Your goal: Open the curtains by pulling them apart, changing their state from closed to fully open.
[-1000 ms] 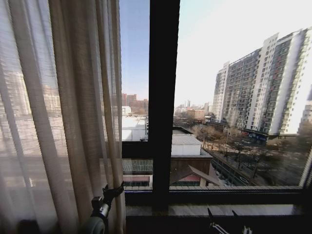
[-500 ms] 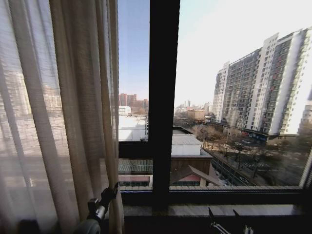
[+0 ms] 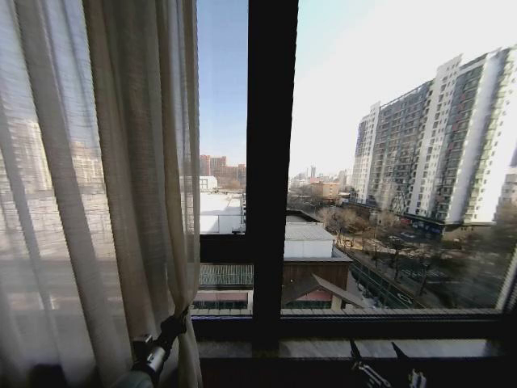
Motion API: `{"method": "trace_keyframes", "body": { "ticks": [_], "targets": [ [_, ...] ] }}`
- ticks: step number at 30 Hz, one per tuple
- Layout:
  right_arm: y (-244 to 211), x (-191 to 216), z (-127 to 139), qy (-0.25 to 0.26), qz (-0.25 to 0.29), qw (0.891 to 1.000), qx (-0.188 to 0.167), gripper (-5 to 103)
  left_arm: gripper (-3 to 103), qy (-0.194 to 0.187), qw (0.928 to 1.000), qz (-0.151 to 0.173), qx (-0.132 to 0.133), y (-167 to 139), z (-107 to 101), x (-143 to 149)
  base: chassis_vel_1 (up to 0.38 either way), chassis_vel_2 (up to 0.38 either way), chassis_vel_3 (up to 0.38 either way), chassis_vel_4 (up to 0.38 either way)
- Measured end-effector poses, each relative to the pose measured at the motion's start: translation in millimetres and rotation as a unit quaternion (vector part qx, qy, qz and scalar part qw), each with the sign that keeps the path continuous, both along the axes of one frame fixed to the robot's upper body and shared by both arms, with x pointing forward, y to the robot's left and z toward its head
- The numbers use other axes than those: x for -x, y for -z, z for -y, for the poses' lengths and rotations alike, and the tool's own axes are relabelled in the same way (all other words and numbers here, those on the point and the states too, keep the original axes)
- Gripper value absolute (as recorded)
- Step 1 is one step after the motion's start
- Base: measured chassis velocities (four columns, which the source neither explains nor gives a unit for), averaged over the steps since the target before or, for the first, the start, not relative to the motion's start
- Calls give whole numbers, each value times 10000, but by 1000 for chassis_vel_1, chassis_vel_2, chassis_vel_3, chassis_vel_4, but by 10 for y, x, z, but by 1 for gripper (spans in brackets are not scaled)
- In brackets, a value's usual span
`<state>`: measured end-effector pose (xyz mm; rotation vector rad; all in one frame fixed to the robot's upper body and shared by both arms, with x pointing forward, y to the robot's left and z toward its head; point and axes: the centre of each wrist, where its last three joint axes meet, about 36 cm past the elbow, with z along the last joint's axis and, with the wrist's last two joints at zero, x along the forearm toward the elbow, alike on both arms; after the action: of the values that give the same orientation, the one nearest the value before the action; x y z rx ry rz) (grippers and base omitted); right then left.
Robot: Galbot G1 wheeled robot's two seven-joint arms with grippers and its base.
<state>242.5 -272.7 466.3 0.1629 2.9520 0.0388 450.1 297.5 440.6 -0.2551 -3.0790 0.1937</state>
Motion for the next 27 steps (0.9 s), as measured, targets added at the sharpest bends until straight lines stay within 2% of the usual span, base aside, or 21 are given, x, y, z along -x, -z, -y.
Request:
{"method": "trace_keyframes", "body": {
  "ticks": [6,8,16,27],
  "targets": [
    [-20,-3,23,-31,20,9997,239,100,1,61,10000,-6,-8,-35,43,13,0,0,0,0],
    [-1,0,2,-32,-27,9990,443,100,1,9,10000,-70,8,-3,105,39,0,0,0,0],
    [49,3,-74,-154,-109,9985,522,100,1,-180,9997,-174,73,52,244,146,3,3,-4,-7],
    [24,30,-131,-175,-102,9984,529,100,1,-200,9996,-212,56,92,281,187,81,76,-89,-90]
  ]
}}
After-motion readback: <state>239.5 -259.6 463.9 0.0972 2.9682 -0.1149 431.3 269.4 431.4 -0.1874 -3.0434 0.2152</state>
